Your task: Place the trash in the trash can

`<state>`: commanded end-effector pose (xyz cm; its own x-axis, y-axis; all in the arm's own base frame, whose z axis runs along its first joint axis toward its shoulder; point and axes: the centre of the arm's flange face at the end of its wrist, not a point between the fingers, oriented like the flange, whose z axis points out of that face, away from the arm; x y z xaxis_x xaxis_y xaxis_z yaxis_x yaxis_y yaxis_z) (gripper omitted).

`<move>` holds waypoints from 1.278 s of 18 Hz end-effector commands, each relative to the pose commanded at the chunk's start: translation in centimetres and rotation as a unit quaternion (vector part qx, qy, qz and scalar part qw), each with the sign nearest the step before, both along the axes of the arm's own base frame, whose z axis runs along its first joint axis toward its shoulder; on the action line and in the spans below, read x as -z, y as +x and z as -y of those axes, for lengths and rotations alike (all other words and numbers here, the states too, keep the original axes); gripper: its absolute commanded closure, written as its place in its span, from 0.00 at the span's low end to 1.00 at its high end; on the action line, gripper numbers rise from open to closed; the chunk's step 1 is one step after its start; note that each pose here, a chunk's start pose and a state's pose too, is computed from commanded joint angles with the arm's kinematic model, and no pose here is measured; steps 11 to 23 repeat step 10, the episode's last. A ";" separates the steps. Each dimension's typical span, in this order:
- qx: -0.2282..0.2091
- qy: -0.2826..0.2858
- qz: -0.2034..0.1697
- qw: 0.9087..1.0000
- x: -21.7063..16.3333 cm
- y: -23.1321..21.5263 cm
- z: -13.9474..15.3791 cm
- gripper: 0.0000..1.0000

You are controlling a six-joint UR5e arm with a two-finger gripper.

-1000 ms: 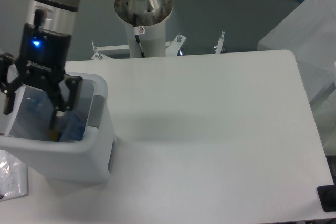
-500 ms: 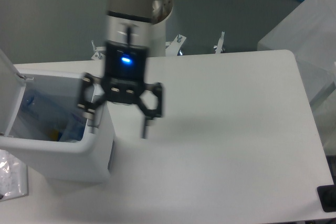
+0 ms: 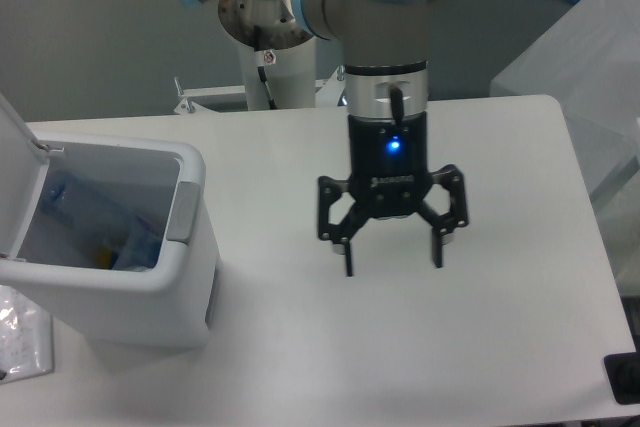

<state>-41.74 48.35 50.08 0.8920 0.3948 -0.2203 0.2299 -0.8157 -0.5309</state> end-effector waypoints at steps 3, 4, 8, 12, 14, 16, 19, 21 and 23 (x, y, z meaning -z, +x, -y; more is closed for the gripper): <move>0.067 -0.092 -0.015 0.993 0.2 -0.1 2.0 0.00; 0.085 -0.108 -0.013 0.990 0.2 -0.1 2.5 0.00; 0.098 -0.120 -0.021 0.988 -0.7 -0.4 4.3 0.00; 0.096 -0.118 -0.021 0.988 -0.8 -0.4 4.3 0.00; 0.096 -0.118 -0.021 0.988 -0.8 -0.4 4.3 0.00; 0.096 -0.118 -0.021 0.988 -0.8 -0.4 4.3 0.00; 0.096 -0.118 -0.021 0.988 -0.8 -0.4 4.3 0.00; 0.096 -0.118 -0.021 0.988 -0.8 -0.4 4.3 0.00; 0.096 -0.118 -0.021 0.988 -0.8 -0.4 4.3 0.00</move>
